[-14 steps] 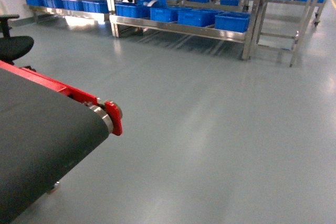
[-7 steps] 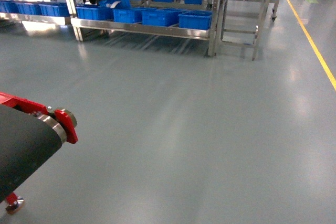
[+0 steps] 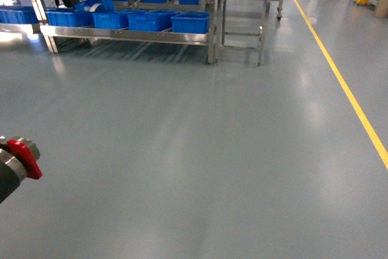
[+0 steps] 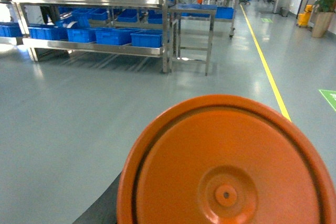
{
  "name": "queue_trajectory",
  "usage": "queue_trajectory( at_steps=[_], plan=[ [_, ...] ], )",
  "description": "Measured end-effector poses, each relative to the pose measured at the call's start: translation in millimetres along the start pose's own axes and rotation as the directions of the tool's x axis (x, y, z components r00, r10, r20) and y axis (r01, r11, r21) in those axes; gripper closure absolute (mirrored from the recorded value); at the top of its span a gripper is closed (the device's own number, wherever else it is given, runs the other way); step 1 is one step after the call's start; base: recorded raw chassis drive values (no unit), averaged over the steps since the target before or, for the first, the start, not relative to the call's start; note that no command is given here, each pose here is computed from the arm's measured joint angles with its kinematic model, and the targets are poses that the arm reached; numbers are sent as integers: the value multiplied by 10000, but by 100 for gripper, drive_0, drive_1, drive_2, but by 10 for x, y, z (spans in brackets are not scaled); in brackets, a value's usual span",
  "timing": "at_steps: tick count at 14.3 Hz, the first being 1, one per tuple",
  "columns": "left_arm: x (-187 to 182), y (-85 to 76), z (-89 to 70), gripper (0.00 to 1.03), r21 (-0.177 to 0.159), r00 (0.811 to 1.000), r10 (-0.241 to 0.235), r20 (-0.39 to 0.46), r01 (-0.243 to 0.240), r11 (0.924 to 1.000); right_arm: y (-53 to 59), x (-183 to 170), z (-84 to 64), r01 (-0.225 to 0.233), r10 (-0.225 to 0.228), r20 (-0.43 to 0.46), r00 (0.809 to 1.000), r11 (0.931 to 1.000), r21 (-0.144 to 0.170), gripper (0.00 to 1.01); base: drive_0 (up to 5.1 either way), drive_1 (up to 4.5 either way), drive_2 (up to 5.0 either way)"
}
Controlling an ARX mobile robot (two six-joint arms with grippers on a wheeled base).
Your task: Sort blue parts and orange caps into right shelf containers
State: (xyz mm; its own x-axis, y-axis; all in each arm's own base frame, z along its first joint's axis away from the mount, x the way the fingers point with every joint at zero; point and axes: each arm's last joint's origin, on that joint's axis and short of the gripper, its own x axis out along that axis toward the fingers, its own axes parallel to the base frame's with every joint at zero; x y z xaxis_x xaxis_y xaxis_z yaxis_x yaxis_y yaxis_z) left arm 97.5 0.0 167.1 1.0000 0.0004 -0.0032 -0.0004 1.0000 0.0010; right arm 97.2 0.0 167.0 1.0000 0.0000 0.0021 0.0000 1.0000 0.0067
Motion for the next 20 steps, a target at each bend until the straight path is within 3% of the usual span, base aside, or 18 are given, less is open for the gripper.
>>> queue_trajectory(
  at_steps=[6,20],
  plan=[
    [0,0,0,59,0,10000,-4,0,4,10000,0,0,0,0,0,0,10000,10000,-4,56,-165,-165,-165],
    [0,-3,3,59,0,10000,-34,31,34,10000,0,0,0,4,-4,4,10000,10000,-4,56,12,440,-417]
  ],
)
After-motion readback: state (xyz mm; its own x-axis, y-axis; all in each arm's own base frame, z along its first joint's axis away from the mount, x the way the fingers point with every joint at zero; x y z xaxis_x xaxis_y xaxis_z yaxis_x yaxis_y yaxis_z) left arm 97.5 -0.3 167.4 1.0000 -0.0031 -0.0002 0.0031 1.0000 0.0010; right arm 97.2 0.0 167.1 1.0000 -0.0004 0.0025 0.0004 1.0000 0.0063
